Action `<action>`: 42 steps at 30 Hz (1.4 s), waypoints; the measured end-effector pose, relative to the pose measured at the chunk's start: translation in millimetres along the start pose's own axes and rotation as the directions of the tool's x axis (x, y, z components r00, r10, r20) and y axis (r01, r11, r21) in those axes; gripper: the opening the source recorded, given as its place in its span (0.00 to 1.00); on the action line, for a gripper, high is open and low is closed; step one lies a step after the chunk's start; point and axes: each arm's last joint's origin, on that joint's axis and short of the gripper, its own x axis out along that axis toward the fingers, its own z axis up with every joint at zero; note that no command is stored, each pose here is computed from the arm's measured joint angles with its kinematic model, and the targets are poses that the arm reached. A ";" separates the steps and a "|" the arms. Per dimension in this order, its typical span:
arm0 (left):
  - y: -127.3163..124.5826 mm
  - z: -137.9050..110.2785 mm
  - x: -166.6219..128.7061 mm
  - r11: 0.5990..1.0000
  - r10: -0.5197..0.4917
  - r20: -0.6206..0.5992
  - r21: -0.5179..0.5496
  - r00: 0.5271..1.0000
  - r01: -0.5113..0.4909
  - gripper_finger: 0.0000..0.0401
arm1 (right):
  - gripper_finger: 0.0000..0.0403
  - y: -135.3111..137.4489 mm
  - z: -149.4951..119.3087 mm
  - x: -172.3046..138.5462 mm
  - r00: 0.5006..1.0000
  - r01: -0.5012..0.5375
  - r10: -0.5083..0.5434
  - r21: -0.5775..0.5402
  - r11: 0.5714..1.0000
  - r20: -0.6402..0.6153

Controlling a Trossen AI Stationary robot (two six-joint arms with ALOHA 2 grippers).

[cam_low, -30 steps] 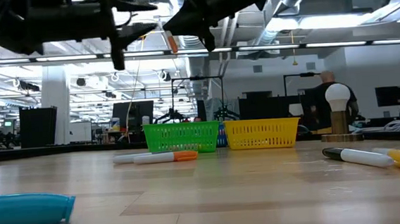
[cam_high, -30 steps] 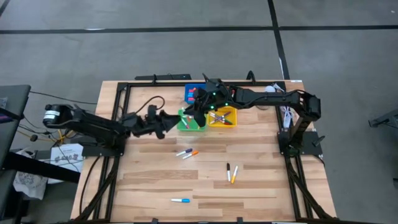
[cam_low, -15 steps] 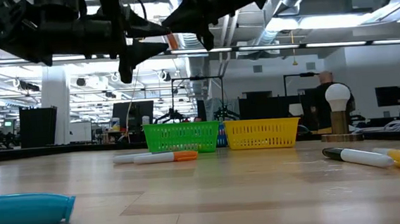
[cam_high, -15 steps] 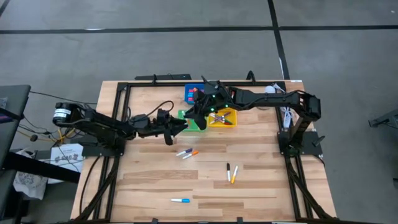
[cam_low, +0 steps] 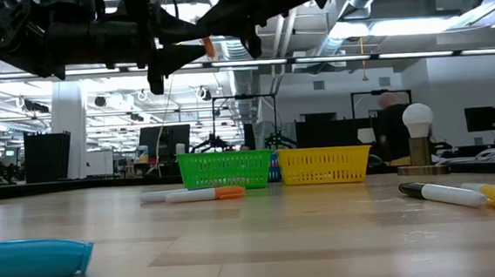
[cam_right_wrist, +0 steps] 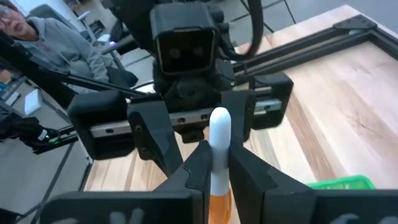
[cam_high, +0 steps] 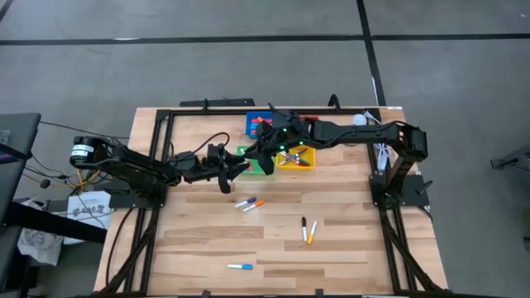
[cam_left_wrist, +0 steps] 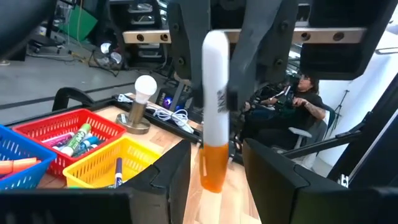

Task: Pick & Place Markers
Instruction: Put the orange mini marker into the green bin

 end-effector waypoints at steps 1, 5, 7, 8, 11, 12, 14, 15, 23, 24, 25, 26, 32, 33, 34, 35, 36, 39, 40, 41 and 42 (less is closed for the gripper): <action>0.0 0.0 0.0 1.000 0.000 0.000 0.000 1.000 0.000 0.36 | 0.10 0.4 0.7 0.0 1.000 -0.005 0.005 -0.003 1.000 0.007; 0.0 0.0 0.0 1.000 0.000 0.000 0.000 1.000 0.000 0.36 | 0.09 3.2 1.8 0.8 1.000 -0.016 0.017 -0.011 1.000 0.021; 0.0 0.0 0.0 1.000 0.000 0.000 0.000 1.000 0.000 0.36 | 0.08 4.8 1.8 1.2 0.999 -0.023 0.023 -0.014 1.000 0.022; -0.1 0.2 0.0 1.000 -0.001 0.002 0.000 1.000 0.001 0.36 | 0.07 5.7 1.5 1.5 0.999 -0.025 0.025 -0.015 1.000 0.021; -0.5 1.3 0.0 1.000 -0.005 0.013 -0.002 1.000 0.005 0.36 | 0.07 8.0 0.6 3.2 0.999 -0.031 0.031 -0.024 0.999 0.021; -0.6 1.6 0.0 1.000 -0.007 0.016 -0.003 1.000 0.007 0.36 | 0.07 8.5 0.7 4.6 0.999 -0.034 0.035 -0.029 0.999 0.028; -1.1 2.5 -0.1 1.000 -0.012 0.025 -0.005 1.000 0.012 0.36 | 0.09 9.8 0.0 5.5 0.999 -0.036 0.037 -0.030 0.999 0.025; -1.3 3.1 -0.1 1.000 -0.015 0.030 -0.006 0.999 0.015 0.35 | 0.10 10.7 -0.1 5.9 0.999 -0.038 0.039 -0.032 0.999 0.027; -2.0 4.3 -0.1 1.000 -0.023 0.041 -0.008 0.999 0.023 0.12 | 0.12 10.9 -0.1 6.5 0.999 -0.035 0.036 -0.033 0.999 0.031; -2.0 4.2 -0.1 1.000 -0.023 0.041 -0.008 0.999 0.023 0.11 | 0.12 10.7 -0.1 6.5 0.999 -0.031 0.032 -0.032 0.999 0.032; -1.9 4.3 -0.1 1.000 -0.021 0.042 -0.009 0.999 0.022 0.11 | 0.12 10.5 -0.1 6.5 0.999 -0.021 0.022 -0.032 0.999 0.034; -1.8 4.3 -0.1 1.000 -0.019 0.042 -0.009 0.999 0.019 0.11 | 0.12 10.2 -0.2 6.6 0.999 -0.010 0.011 -0.032 0.999 0.035; -1.5 4.2 -0.1 1.000 -0.014 0.042 -0.012 0.999 0.015 0.12 | 0.19 12.9 -2.2 7.7 1.000 0.006 -0.004 -0.058 0.998 0.025; -1.5 4.2 -0.1 1.000 -0.014 0.042 -0.012 0.999 0.015 0.12 | 0.21 13.1 -2.2 7.7 1.000 0.005 -0.003 -0.057 0.998 0.024; -1.5 4.3 -0.1 1.000 -0.014 0.042 -0.012 0.999 0.014 0.13 | 0.23 13.1 -2.2 7.7 1.000 0.003 -0.002 -0.058 0.998 0.024; -1.4 4.3 -0.1 1.000 -0.013 0.043 -0.012 0.999 0.013 0.13 | 0.25 13.2 -2.3 7.7 1.000 0.002 -0.001 -0.058 0.998 0.024; -1.4 4.3 -0.1 1.000 -0.011 0.043 -0.012 0.999 0.012 0.13 | 0.27 13.4 -2.4 7.8 1.000 0.001 0.000 -0.058 0.998 0.023; -1.4 4.3 -0.1 1.000 -0.011 0.043 -0.007 0.999 0.011 0.12 | 0.34 14.7 -3.4 7.8 1.000 -0.001 0.002 -0.079 0.997 0.013; -1.4 4.2 -0.1 1.000 -0.011 0.043 -0.007 0.999 0.011 0.12 | 0.36 14.6 -4.3 7.5 1.000 0.001 -0.001 -0.095 0.996 0.002; -1.3 4.1 -0.1 1.000 -0.011 0.041 -0.006 0.999 0.011 0.12 | 0.38 14.9 -4.6 6.1 1.000 0.005 -0.006 -0.101 0.995 -0.007; -1.2 3.7 0.0 1.000 -0.010 0.037 -0.004 0.999 0.010 0.12 | 0.39 15.4 -5.0 4.0 1.000 0.008 -0.010 -0.099 0.995 -0.020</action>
